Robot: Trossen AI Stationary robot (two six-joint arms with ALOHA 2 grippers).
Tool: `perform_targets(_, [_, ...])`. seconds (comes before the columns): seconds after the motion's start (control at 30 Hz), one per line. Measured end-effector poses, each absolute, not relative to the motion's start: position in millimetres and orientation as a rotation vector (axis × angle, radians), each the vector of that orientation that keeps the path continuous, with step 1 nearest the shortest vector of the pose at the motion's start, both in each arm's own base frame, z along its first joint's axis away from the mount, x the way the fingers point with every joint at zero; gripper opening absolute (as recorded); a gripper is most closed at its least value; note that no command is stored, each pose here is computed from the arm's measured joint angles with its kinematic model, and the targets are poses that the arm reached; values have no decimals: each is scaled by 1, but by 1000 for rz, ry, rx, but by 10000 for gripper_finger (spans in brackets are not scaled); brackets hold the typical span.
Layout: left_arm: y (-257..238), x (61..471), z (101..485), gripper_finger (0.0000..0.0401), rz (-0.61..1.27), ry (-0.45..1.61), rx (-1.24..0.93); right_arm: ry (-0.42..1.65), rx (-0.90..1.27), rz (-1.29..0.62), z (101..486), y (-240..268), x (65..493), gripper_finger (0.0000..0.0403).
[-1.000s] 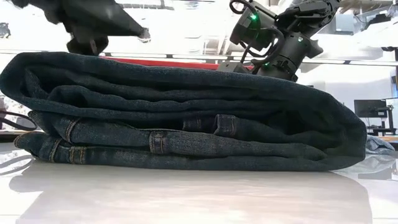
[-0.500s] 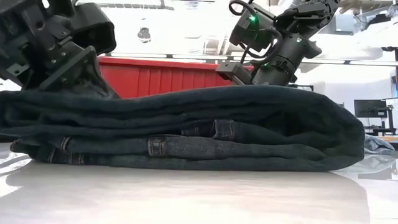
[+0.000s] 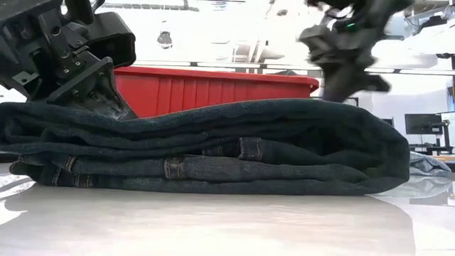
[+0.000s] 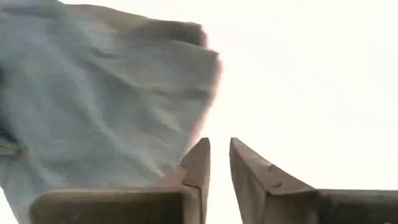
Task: Fold Laundry from Bin
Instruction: Stack the folded light blue shirt on top of the folded black pants
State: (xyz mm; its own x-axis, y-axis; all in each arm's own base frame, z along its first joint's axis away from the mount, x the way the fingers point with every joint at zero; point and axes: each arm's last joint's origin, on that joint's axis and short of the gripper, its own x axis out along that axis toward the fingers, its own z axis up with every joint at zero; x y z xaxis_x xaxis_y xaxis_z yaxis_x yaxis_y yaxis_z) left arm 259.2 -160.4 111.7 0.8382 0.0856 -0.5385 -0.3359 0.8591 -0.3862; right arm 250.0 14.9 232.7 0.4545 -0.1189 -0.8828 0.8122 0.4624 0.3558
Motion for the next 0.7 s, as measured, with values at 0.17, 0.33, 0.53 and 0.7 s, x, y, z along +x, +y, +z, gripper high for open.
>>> perform_targets(0.17, [-154,261,121,0,233,521,-492,1034,943,-973,248,12,196,150])
perform_targets(0.33, [-150,262,124,0,252,513,-499,1016,1034,-1257,247,11,168,238])
perform_targets(0.53, [-148,264,125,0,263,504,-512,910,1146,-1480,224,6,160,304])
perform_targets(0.7, [-148,264,125,0,243,514,-522,859,1243,-1574,194,0,153,320])
